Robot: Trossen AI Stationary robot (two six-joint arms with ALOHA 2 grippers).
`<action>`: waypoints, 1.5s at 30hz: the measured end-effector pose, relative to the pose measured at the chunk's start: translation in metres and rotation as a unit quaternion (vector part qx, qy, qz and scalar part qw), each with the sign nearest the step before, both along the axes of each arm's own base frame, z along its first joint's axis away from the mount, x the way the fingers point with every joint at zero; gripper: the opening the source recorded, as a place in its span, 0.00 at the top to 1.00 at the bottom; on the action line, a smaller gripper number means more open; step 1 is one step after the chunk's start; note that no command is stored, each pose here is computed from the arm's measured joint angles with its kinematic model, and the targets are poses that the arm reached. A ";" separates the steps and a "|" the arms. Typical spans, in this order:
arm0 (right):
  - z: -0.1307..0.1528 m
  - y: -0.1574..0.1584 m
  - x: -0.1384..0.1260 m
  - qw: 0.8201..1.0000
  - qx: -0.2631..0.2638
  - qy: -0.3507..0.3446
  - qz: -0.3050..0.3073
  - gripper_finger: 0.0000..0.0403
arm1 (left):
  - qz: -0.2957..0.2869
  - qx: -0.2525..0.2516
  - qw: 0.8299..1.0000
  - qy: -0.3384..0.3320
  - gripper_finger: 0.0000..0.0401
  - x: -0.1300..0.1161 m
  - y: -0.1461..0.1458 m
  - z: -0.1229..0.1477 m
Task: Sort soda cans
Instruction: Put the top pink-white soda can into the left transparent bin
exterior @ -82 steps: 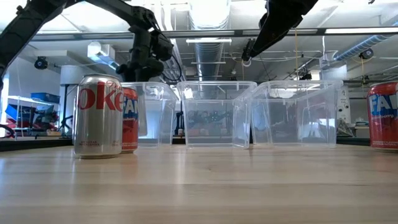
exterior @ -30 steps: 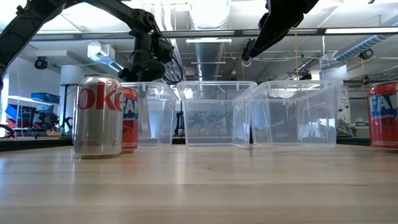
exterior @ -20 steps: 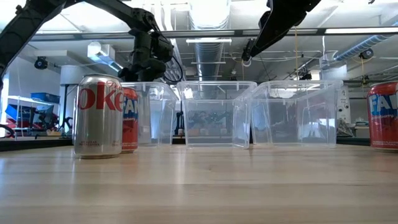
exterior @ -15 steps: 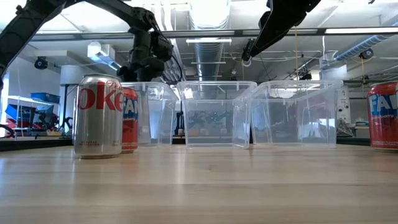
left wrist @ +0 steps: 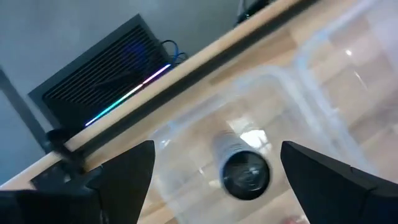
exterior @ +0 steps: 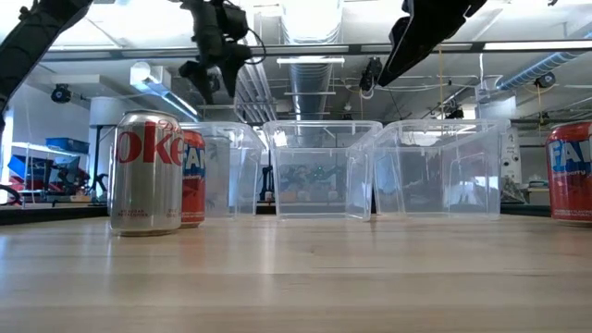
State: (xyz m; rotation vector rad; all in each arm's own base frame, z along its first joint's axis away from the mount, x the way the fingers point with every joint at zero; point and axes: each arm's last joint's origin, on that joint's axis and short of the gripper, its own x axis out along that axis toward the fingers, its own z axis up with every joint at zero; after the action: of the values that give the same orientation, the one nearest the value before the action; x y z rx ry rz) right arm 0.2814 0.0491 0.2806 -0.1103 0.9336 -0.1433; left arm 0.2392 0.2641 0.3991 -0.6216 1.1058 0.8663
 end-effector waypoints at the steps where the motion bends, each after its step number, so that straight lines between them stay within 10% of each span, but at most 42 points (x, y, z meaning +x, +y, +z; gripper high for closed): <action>1: 0.000 0.001 0.000 1.000 0.001 0.000 0.001 0.16 | 0.005 0.001 1.000 0.002 0.17 -0.003 0.001 0.000; 9: -0.001 0.006 -0.002 1.000 0.001 0.007 0.007 0.14 | 0.064 0.007 0.991 0.118 0.17 -0.037 0.005 -0.027; 21: -0.001 0.006 -0.002 1.000 -0.001 0.005 0.010 0.14 | 0.160 -0.036 0.979 0.119 0.18 -0.111 -0.010 -0.046; 31: 0.000 0.006 -0.002 1.000 0.000 0.004 0.009 0.14 | 0.194 -0.006 0.973 0.128 0.19 -0.106 -0.002 -0.053; 45: -0.001 0.006 -0.002 1.000 -0.001 0.007 0.011 0.14 | 0.138 -0.096 0.962 0.217 0.20 -0.090 0.031 -0.097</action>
State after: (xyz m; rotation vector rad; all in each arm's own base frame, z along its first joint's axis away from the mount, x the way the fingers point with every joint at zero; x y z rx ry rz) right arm 0.2790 0.0554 0.2798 -0.1231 0.9468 -0.1239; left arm 0.1491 0.2956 0.3025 -0.7809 1.5370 1.1815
